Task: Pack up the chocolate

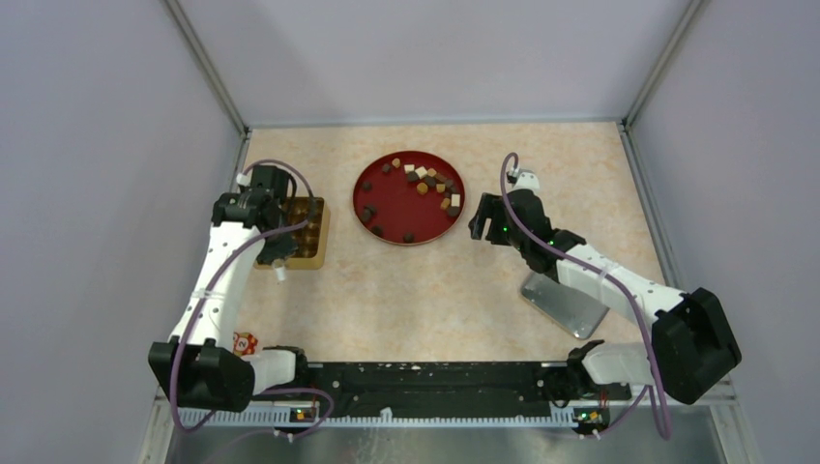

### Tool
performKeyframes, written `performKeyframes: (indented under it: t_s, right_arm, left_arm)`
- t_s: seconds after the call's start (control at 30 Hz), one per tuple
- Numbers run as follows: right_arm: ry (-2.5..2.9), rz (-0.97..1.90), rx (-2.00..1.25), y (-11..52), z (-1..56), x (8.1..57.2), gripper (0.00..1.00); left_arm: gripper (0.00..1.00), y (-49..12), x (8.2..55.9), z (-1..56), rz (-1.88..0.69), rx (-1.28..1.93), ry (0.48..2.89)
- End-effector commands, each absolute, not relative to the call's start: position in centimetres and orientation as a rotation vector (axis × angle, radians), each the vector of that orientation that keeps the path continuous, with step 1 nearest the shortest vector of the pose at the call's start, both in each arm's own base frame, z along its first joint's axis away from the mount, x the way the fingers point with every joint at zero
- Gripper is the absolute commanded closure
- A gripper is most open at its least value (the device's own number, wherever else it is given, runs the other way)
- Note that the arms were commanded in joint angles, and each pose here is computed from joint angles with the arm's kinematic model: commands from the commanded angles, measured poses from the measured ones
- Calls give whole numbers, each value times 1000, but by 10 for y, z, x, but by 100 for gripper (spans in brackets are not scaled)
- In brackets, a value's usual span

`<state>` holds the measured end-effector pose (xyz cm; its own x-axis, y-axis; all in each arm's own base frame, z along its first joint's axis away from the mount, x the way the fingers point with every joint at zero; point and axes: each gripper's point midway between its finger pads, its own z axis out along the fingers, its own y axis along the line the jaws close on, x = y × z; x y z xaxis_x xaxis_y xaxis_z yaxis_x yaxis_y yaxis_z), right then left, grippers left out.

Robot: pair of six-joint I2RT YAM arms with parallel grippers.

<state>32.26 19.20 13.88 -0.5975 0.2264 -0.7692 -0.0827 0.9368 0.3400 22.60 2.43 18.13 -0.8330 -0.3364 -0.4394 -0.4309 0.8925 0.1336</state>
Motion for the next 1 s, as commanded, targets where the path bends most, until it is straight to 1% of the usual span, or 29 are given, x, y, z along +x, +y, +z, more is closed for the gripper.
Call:
performKeyframes:
  t_s: [0.0, 0.43, 0.5, 0.63, 0.8, 0.83, 0.97]
  right_arm:
    - [2139, 437, 107, 191, 147, 328, 28]
    - [2139, 455, 100, 193, 148, 327, 28]
    - [2139, 456, 98, 194, 148, 327, 28]
    - [2138, 456, 98, 194, 148, 327, 28]
    - [2138, 461, 97, 194, 148, 327, 28]
    - [2139, 462, 97, 195, 148, 327, 28]
    - [2139, 457, 94, 194, 148, 328, 28]
  left_arm:
    - [100, 27, 220, 198, 303, -578, 2592]
    - [99, 24, 218, 186, 285, -563, 2620]
    - [90, 24, 219, 185, 285, -560, 2622]
    - [83, 25, 219, 184, 296, -553, 2630]
    - [70, 25, 221, 188, 297, -548, 2620]
    - [68, 25, 222, 188, 295, -546, 2618]
    - [68, 26, 222, 189, 304, -549, 2613]
